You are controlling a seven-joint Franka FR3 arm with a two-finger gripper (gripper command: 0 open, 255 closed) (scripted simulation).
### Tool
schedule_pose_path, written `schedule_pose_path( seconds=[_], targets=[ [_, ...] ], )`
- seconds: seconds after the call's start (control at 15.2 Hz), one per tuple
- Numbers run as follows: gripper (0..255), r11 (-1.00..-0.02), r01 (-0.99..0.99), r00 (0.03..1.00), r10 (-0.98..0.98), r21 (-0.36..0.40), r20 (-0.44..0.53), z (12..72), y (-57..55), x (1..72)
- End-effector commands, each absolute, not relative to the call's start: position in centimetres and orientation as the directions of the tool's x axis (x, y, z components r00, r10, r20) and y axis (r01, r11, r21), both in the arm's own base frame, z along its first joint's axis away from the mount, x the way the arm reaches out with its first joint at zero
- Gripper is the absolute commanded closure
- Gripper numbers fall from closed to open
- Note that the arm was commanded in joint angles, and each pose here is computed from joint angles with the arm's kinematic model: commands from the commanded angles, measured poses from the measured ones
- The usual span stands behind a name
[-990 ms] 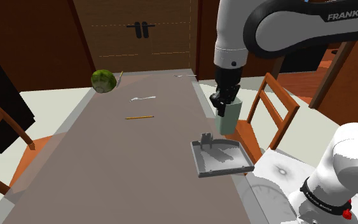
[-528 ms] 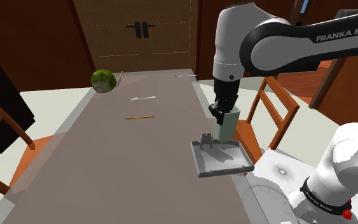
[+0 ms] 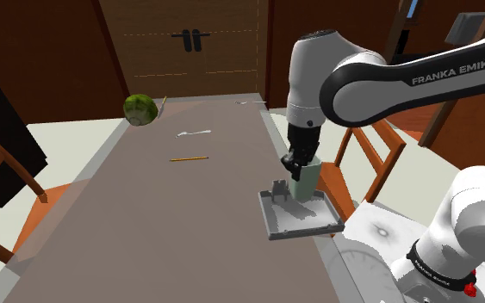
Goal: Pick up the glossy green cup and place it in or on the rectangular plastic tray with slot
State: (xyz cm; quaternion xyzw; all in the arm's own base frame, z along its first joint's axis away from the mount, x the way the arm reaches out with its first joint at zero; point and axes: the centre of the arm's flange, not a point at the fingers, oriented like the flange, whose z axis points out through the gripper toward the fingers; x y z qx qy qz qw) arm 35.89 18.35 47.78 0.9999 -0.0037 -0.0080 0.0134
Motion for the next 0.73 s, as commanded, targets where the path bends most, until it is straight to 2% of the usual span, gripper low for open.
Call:
schedule_pose_path(
  seconds=[0.0, 0.46, 0.53, 0.66],
  targets=[
    [255, -1.0, -0.007, 1.0, -0.008, 0.027, -0.015, 47.23, 18.33, 35.88],
    [255, -1.0, -0.007, 1.0, -0.008, 0.027, -0.015, 47.23, 18.33, 35.88],
    [0, -1.0, -0.007, 1.0, -0.008, 0.027, -0.015, 47.23, 18.33, 35.88],
    [0, -1.0, -0.007, 1.0, -0.008, 0.027, -0.015, 47.23, 18.33, 35.88]
  ],
)
